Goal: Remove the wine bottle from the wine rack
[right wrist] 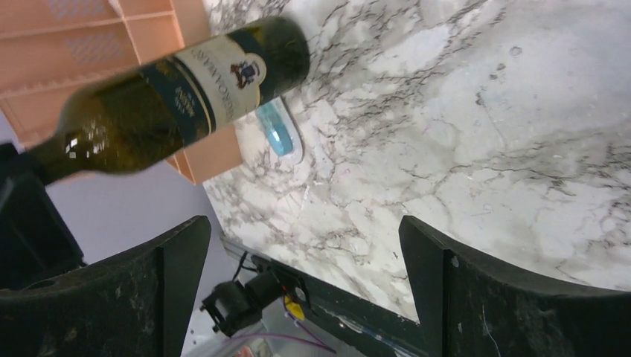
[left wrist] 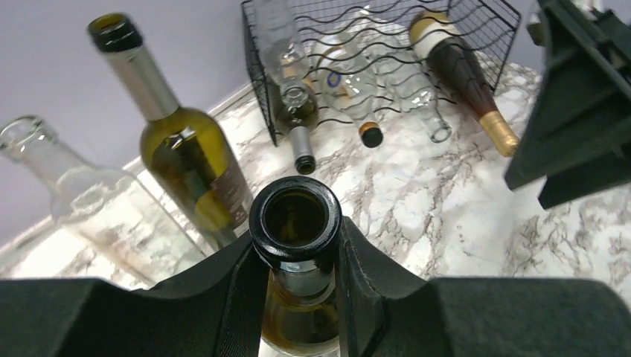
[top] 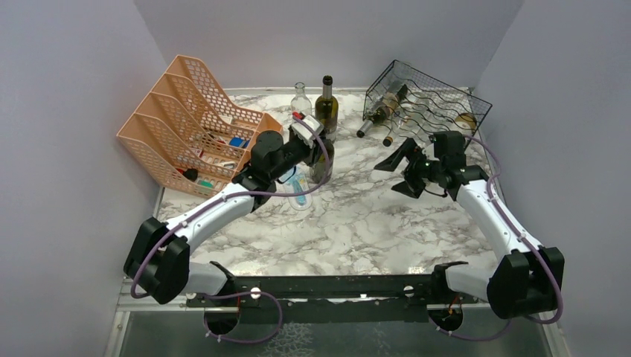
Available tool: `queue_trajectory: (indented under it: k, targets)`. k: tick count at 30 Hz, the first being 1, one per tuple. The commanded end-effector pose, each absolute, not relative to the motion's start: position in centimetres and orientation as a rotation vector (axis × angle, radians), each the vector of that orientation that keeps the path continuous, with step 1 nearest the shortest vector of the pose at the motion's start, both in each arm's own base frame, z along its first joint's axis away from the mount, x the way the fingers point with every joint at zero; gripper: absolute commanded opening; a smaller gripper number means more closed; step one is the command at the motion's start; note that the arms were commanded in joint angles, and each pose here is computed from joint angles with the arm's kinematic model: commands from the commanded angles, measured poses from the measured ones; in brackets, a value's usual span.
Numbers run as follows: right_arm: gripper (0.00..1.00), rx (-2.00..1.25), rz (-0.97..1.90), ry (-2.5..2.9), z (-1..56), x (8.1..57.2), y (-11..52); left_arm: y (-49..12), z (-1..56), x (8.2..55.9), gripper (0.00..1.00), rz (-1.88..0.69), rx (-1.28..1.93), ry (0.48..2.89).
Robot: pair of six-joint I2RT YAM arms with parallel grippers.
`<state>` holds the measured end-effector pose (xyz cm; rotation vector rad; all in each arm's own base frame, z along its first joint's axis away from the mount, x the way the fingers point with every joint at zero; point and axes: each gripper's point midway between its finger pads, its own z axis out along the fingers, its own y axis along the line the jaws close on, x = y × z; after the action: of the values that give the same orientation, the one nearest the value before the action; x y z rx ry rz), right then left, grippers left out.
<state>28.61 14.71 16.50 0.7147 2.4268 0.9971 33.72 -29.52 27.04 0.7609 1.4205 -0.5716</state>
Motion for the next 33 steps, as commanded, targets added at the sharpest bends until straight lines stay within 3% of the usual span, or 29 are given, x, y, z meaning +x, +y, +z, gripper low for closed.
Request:
queue_trajectory:
  k: [1, 15, 28, 33]
  targets:
    - [1.0, 0.469, 1.141, 2.4, 18.5, 28.5, 16.4, -28.4, 32.5, 36.2, 0.0, -0.581, 0.577, 1.366]
    - [1.0, 0.268, 0.939, 2.426, 18.5, 27.2, 14.4, -27.1, 33.5, 44.5, 0.0, -0.307, 0.399, 1.482]
    - [1.0, 0.244, 0.858, 2.486, 16.3, 27.1, 13.7, -25.5, 31.1, 47.5, 0.0, -0.213, 0.308, 1.6]
    - [1.0, 0.246, 0.872, 2.5, 16.2, 27.1, 13.8, -25.2, 30.0, 47.4, 0.3, -0.213, 0.312, 1.629]
